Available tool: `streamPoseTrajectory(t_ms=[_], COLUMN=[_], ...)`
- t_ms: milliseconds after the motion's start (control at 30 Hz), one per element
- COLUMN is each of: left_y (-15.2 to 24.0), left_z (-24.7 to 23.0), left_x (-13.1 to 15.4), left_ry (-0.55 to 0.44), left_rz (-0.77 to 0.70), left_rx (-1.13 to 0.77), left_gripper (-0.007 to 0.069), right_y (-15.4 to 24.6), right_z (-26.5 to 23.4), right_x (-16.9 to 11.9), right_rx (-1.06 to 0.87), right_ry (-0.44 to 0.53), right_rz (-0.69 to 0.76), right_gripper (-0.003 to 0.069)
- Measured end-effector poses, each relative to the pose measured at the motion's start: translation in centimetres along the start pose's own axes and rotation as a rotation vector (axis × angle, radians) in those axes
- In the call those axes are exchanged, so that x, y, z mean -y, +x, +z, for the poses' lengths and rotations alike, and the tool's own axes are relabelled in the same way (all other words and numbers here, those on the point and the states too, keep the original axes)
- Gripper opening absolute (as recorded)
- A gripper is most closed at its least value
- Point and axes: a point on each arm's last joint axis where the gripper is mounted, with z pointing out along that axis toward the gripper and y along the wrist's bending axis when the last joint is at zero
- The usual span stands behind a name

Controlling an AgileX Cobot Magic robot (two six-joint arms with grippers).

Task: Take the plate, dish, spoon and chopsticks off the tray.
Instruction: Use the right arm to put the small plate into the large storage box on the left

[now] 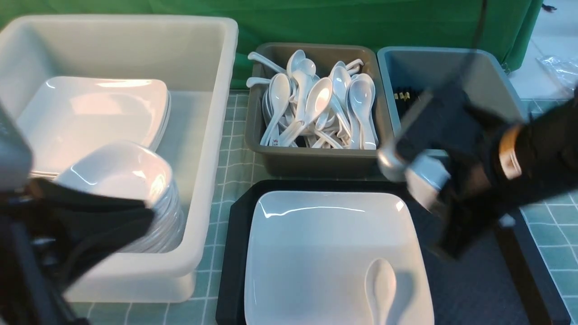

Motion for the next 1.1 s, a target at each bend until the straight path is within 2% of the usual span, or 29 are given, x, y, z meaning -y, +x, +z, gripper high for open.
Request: streamPoseTrajectory(t_ms=[67,133,300,333,467,700,900,1033,1100], left_y=[1.2,2.3,4.5,5.4,6.7,7.2,6.5,6.2,6.1], left_z=[-1.8,-3.5,-6.7,-7.8,-9.5,-10.3,-10.2,-10.3,-10.3], left_x=[-1.0,-1.4,-1.8,-1.8,-1.9,-1.8,-1.1,-0.9,-0.9], left_ry=[-0.103,-0.152,-0.190,-0.197,-0.205,-0.196,-0.115,-0.088,-0.088], left_rz=[-0.039,-0.078,-0.148,-0.174,-0.201,-0.204,-0.179,-0.179,-0.175], left_rx=[-0.032,-0.035,-0.017,-0.003,0.046,0.079,0.143,0.185,0.194], left_gripper=[0.0017,0.0017,0.0017,0.0017,0.0017,0.0017,0.0017,0.0017,0.0017], right_y=[-4.0,-6.8,-13.0,-15.0,-18.2,-21.0,-20.9,-20.8,-20.6], right_z=[-1.8,-1.8,-0.7,0.6,4.4,9.8,12.5,13.1,13.1], right_x=[-1.3,-2.4,-5.5,-6.8,-9.3,-11.4,-12.5,-12.7,-12.8], right_rx=[0.143,0.221,0.357,0.378,0.379,0.376,0.338,0.319,0.295], right_ry=[-0.008,-0.016,-0.042,-0.053,-0.079,-0.106,-0.127,-0.137,-0.145], right_rz=[-0.091,-0.161,-0.282,-0.319,-0.359,-0.356,-0.357,-0.335,-0.322], right_gripper=[0.0064,0.0064,0.0064,0.0064,0.0064,0.0064,0.0073,0.0164,0.0252])
